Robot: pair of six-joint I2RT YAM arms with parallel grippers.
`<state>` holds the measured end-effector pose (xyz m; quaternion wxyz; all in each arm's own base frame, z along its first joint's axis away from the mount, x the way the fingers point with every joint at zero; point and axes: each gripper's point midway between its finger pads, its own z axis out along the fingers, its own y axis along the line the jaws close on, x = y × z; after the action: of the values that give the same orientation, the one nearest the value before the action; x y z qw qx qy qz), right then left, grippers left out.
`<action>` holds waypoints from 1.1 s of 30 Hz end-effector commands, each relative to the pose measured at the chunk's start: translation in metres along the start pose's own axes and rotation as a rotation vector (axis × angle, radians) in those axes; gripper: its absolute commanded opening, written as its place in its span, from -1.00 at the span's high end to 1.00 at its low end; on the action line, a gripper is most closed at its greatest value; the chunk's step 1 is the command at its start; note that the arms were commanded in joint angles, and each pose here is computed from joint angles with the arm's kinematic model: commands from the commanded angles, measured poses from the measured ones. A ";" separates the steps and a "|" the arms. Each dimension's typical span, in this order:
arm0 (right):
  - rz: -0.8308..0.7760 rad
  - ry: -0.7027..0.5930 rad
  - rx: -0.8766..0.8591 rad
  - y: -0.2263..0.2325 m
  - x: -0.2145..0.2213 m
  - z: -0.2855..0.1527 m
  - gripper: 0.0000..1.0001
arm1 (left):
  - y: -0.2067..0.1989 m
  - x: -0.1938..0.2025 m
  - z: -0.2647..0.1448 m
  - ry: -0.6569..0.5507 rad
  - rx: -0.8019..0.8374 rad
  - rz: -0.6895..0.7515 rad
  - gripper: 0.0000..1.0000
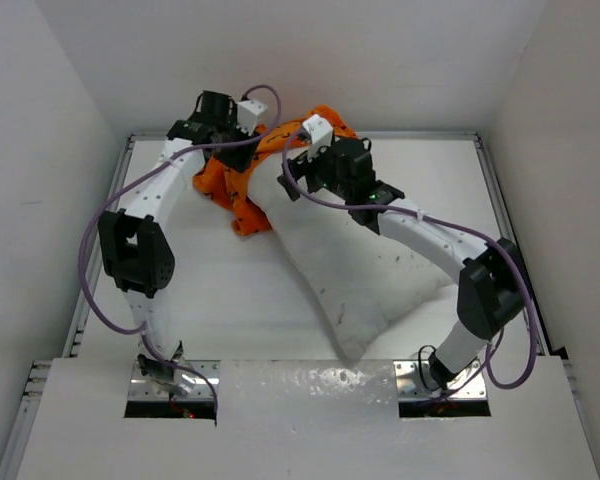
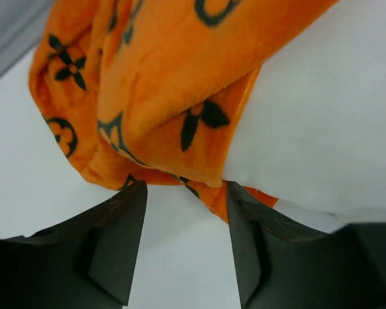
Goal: Put the pillow into the pillowcase
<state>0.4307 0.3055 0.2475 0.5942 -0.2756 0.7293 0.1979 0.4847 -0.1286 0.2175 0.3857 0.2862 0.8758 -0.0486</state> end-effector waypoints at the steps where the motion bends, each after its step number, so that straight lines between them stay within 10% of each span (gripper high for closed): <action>1: -0.014 0.017 -0.056 0.011 0.009 0.008 -0.85 | 0.016 -0.005 0.016 -0.039 -0.096 0.020 -0.02; 13: -0.038 0.177 0.010 0.005 0.065 0.016 -0.89 | -0.011 0.017 0.054 -0.028 0.029 -0.015 -0.04; 18: -0.106 0.247 -0.008 0.009 0.077 0.028 -0.98 | -0.021 0.009 0.068 -0.055 0.069 -0.080 0.26; 21: -0.128 0.288 0.020 0.005 0.090 0.040 -0.98 | -0.020 -0.010 0.060 -0.093 0.083 -0.099 0.95; 27: -0.138 0.356 -0.007 0.007 0.132 0.072 -0.98 | -0.030 -0.060 0.012 -0.171 0.179 -0.078 1.00; 29: -0.141 0.347 -0.023 0.008 0.124 0.087 -0.58 | -0.043 -0.064 -0.002 -0.172 0.249 -0.076 1.00; 30: -0.112 0.388 -0.021 0.009 0.139 0.093 0.64 | -0.052 -0.070 -0.014 -0.187 0.301 -0.070 1.00; 31: -0.083 0.379 -0.009 0.006 0.135 0.098 1.00 | -0.057 -0.071 -0.018 -0.186 0.327 -0.069 1.00; 33: 0.030 0.285 0.021 -0.001 0.105 0.113 1.00 | -0.068 -0.073 -0.030 -0.190 0.388 -0.041 1.00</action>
<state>0.4936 0.3384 0.1159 0.4849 -0.3229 0.8062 0.1031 0.5017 -0.1803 0.2324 0.3943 0.2877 0.8561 -0.1699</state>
